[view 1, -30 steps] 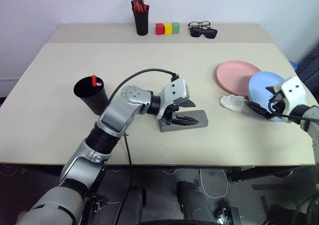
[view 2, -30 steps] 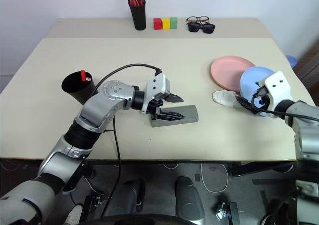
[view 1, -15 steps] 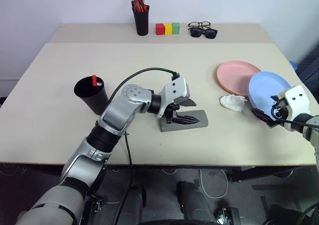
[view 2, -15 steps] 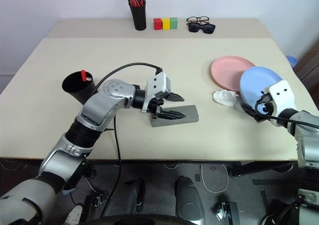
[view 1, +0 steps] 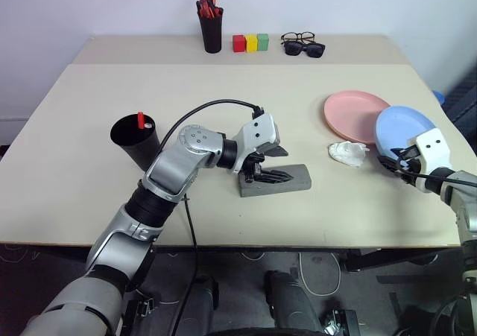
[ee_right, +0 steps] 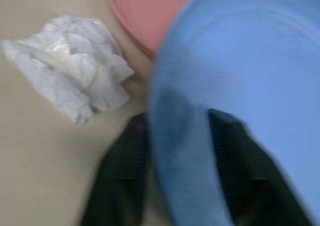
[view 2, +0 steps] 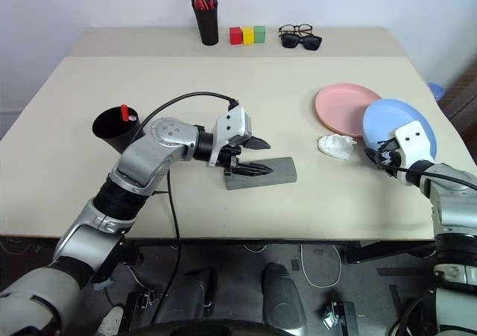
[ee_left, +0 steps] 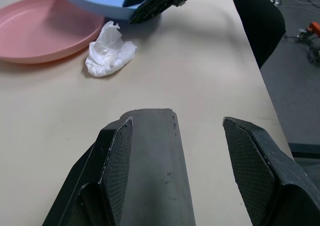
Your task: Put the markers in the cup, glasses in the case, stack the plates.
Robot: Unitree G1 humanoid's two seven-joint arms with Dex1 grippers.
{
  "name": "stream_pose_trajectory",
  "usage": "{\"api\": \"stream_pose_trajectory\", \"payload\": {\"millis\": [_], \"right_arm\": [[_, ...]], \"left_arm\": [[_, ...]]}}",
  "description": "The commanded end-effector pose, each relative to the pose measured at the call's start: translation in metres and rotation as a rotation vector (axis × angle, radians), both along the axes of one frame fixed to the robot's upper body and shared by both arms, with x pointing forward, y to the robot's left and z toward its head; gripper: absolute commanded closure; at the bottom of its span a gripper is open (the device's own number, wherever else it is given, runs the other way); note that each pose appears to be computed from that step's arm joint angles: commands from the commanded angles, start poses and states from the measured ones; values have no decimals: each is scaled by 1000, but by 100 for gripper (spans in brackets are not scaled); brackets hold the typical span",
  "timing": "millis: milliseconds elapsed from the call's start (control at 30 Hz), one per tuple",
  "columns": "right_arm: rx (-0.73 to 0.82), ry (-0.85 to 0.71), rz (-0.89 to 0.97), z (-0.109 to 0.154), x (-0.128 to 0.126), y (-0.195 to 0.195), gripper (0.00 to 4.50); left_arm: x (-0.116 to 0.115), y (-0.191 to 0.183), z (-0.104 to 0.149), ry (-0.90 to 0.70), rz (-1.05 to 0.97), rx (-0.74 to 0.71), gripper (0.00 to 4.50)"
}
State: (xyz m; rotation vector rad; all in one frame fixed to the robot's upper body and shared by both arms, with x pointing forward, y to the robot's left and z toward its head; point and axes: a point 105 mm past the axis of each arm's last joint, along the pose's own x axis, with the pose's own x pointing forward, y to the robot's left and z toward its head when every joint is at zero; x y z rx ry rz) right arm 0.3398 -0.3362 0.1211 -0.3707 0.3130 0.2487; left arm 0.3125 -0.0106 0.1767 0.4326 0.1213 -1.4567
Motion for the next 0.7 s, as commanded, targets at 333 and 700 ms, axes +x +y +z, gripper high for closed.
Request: {"api": "stream_pose_trajectory", "payload": {"millis": [333, 700], "right_arm": [[-59, -69, 3, 17, 0, 0, 444], [-254, -232, 154, 70, 20, 27, 444]], "left_arm": [[-3, -4, 13, -41, -10, -35, 157], [-3, -8, 12, -37, -12, -45, 157]]}}
